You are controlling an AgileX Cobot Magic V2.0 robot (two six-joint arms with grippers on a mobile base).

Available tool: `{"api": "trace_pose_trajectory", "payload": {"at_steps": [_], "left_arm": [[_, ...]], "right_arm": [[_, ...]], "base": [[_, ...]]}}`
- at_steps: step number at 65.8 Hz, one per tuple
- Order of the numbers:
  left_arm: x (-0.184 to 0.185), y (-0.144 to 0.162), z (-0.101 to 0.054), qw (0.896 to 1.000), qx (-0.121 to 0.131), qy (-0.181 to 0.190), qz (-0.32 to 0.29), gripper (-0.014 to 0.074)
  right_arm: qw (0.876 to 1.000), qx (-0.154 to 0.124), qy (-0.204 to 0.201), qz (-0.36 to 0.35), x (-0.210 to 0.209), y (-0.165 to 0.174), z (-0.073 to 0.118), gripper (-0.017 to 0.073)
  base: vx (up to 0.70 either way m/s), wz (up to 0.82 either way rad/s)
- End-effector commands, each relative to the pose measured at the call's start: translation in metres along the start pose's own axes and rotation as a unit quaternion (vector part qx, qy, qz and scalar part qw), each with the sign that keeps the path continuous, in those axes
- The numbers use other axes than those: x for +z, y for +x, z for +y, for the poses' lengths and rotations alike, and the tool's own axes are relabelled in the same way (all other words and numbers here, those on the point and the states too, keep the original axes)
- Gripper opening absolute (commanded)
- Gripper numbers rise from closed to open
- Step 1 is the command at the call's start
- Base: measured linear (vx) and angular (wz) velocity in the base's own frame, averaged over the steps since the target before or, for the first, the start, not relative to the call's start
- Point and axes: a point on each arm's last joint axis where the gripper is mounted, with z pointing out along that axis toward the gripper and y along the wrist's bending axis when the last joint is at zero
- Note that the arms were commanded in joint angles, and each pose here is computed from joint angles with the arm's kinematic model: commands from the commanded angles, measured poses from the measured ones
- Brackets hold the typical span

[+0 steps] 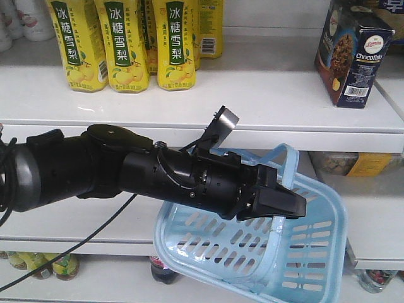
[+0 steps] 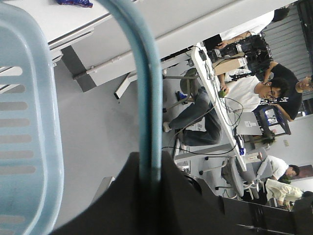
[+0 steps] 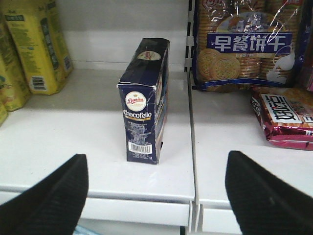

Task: Left arm holds basket, right arm returns cookies
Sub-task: 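Open the right gripper and withdraw it down from the box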

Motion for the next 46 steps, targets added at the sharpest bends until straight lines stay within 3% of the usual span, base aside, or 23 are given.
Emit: {"api": "trace_pose_trajectory", "payload": {"at_steps": [1, 20, 31, 46], "left_arm": [[-0.016, -0.019, -0.035, 0.997, 0.02, 0.041, -0.067, -0.0006], [-0.016, -0.019, -0.035, 0.997, 0.02, 0.041, -0.067, -0.0006], [-0.016, -0.019, -0.035, 0.997, 0.02, 0.041, -0.067, -0.0006], [-0.016, -0.019, -0.035, 0.997, 0.02, 0.041, -0.067, -0.0006]], "right_arm": [[0.998, -0.017, -0.015, -0.054, -0.026, 0.002, -0.005, 0.0561], [0.993, -0.017, -0.038, -0.114, -0.064, 0.089, -0.019, 0.0536], [0.986, -0.042, -0.048, -0.153, -0.06, 0.141, -0.019, 0.0506], [0.978, -0.055, -0.096, -0.177, -0.036, 0.187, -0.006, 0.0495]], "base": [[0.0, 0.0], [0.0, 0.0], [0.0, 0.0], [0.0, 0.0]]}}
